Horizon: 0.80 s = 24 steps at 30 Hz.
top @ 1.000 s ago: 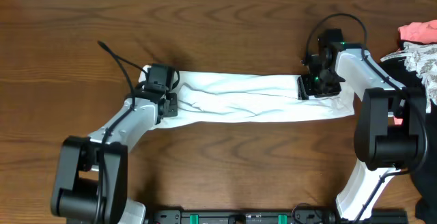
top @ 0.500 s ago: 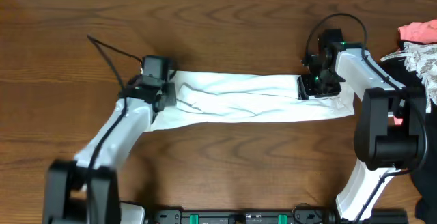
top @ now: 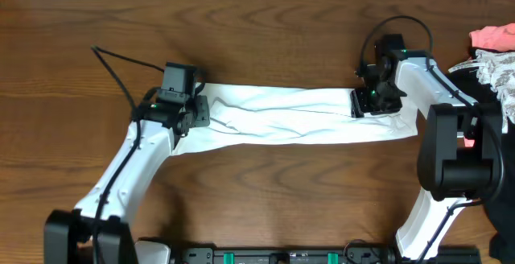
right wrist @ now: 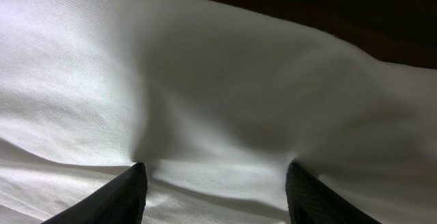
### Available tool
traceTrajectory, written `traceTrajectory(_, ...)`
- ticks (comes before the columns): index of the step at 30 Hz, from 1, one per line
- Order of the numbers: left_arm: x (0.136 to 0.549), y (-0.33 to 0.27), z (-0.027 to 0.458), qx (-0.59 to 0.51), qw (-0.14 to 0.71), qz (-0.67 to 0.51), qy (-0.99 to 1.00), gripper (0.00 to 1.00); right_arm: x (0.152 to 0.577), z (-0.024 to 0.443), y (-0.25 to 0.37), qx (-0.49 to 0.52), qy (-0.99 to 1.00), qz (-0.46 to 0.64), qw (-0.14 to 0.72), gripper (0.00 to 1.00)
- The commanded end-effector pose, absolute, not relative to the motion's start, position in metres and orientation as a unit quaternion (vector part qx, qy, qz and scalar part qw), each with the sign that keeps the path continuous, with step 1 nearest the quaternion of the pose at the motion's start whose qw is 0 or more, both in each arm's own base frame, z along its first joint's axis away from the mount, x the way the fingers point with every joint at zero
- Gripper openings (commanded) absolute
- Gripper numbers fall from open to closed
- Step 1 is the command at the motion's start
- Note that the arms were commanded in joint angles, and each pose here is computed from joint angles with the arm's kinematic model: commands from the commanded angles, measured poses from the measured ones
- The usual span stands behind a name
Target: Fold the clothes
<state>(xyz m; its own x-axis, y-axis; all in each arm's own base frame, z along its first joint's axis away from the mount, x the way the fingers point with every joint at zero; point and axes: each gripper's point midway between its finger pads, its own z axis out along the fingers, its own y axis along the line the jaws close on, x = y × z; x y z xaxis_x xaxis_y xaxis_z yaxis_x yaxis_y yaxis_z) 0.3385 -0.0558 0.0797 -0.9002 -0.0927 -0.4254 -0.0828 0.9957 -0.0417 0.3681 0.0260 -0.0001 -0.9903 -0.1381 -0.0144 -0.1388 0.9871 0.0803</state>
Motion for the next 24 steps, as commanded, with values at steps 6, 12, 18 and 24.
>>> traceTrajectory(6,0.335,-0.057,0.022,-0.053,0.147,-0.004,0.988,0.31,0.36,-0.009,0.022,-0.066,0.997,0.031,-0.012,0.64)
traceTrajectory(12,0.348,-0.06,0.013,-0.052,0.161,-0.007,0.986,0.31,0.36,-0.009,0.022,-0.066,0.997,0.031,-0.012,0.64)
traceTrajectory(18,0.359,-0.062,0.043,-0.036,0.207,-0.015,0.978,0.31,0.37,0.007,0.022,-0.055,0.998,0.03,0.011,0.63)
traceTrajectory(24,0.365,-0.062,0.078,-0.03,0.256,-0.021,0.966,0.32,0.381,0.086,0.019,-0.016,0.994,0.022,0.109,0.75)
